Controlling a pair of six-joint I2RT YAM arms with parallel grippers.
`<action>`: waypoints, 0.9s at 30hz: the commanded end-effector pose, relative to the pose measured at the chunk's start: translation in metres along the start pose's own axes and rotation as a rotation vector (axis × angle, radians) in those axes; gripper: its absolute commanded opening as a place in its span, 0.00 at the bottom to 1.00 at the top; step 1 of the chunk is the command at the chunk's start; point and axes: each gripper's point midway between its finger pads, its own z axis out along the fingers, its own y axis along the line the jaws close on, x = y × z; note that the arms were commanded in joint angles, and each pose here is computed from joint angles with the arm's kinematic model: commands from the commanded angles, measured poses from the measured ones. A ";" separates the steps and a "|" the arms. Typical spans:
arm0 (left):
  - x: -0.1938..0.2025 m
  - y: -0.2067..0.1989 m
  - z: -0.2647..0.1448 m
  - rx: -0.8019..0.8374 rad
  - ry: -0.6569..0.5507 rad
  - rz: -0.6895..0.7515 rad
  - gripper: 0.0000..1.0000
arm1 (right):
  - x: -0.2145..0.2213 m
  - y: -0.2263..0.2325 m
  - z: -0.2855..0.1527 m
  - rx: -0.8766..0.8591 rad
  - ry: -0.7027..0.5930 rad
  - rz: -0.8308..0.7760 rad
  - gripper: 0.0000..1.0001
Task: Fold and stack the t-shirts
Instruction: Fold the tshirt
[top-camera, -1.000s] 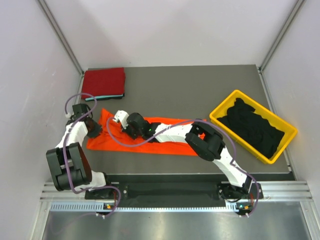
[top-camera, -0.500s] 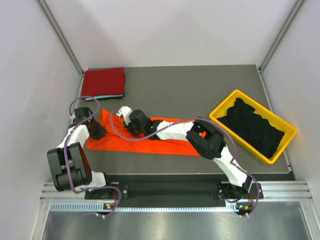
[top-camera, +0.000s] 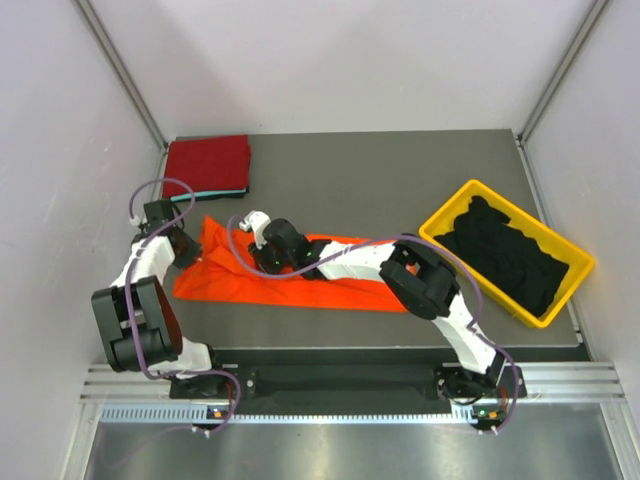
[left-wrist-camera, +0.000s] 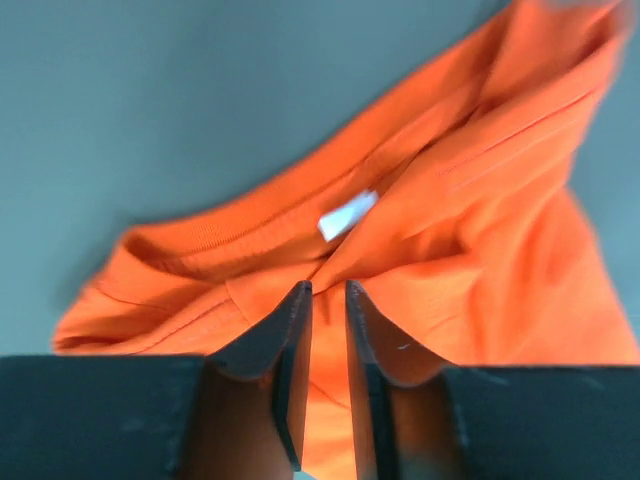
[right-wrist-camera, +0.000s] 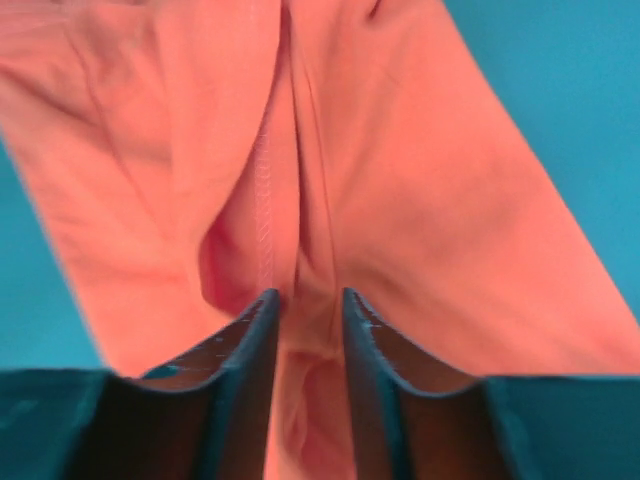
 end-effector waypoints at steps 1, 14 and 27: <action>-0.054 -0.014 -0.035 0.024 -0.201 0.048 0.28 | -0.067 0.007 -0.044 -0.021 -0.130 0.065 0.34; -0.084 -0.112 -0.011 0.441 -0.121 0.348 0.41 | -0.052 -0.072 -0.128 0.175 -0.100 0.325 0.44; -0.076 -0.110 0.035 0.372 -0.021 0.379 0.40 | 0.041 -0.170 -0.190 0.530 0.051 0.475 0.43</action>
